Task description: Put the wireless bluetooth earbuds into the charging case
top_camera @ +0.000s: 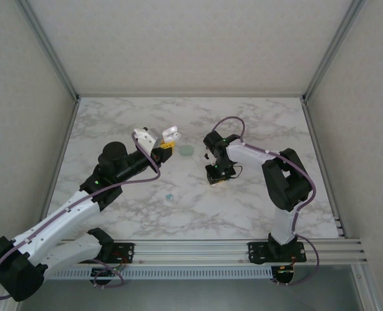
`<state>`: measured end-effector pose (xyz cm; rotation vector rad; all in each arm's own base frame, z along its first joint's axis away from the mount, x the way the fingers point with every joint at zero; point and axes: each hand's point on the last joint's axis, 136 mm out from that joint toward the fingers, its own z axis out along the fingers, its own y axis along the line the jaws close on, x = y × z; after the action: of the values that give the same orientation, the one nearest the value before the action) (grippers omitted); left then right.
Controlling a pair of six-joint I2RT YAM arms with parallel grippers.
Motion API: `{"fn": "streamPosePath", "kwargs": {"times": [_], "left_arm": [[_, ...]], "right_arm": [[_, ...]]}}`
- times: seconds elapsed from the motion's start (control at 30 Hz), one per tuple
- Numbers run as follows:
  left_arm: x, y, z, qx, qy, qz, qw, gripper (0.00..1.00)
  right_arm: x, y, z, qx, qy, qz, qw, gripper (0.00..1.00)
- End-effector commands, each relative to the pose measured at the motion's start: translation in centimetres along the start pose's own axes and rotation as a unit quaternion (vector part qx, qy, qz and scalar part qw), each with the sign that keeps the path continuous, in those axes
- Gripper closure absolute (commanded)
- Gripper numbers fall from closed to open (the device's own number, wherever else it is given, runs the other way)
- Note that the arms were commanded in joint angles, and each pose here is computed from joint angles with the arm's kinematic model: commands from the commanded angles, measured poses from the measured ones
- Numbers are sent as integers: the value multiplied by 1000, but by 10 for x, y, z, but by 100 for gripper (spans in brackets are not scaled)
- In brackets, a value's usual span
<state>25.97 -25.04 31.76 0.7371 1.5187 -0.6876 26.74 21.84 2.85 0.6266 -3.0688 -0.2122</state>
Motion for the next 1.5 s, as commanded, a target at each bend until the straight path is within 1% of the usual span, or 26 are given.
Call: {"fn": "streamPosePath", "kwargs": {"times": [0.0, 0.2, 0.33, 0.5, 0.57, 0.7, 0.73, 0.83, 1.07, 1.3, 1.47], "left_arm": [[-12, 1, -3, 0, -13, 2, 1000, 86], [-12, 0, 0, 5, -12, 3, 1000, 86], [-11, 0, 1, 6, -11, 2, 1000, 86], [-12, 0, 1, 5, -12, 5, 1000, 86], [-11, 0, 1, 5, -11, 5, 1000, 86], [-11, 1, 0, 3, -12, 6, 1000, 86], [-11, 1, 1, 4, -12, 6, 1000, 86], [-9, 0, 1, 5, -10, 8, 1000, 86], [-10, -1, 1, 7, -10, 7, 1000, 86], [-10, 0, 1, 5, -12, 8, 1000, 86], [-10, -1, 2, 9, -12, 6, 1000, 86]], "right_arm": [[14, -11, -3, 19, 10, 1, 1000, 72], [21, -17, -1, 31, 18, 7, 999, 71], [18, -18, -8, 36, 5, 27, 999, 70], [10, -6, -21, 6, -18, 79, 997, 62], [9, -2, -21, -6, -19, 106, 994, 58], [10, 2, -15, -4, -20, 125, 992, 55], [9, 5, -13, -9, -17, 121, 992, 55], [11, 3, -7, 15, -5, 116, 993, 55], [16, -6, 5, 49, 17, 140, 989, 54], [14, 5, 13, 39, 23, 137, 989, 59], [14, 3, 17, 47, 27, 132, 990, 64]]}}
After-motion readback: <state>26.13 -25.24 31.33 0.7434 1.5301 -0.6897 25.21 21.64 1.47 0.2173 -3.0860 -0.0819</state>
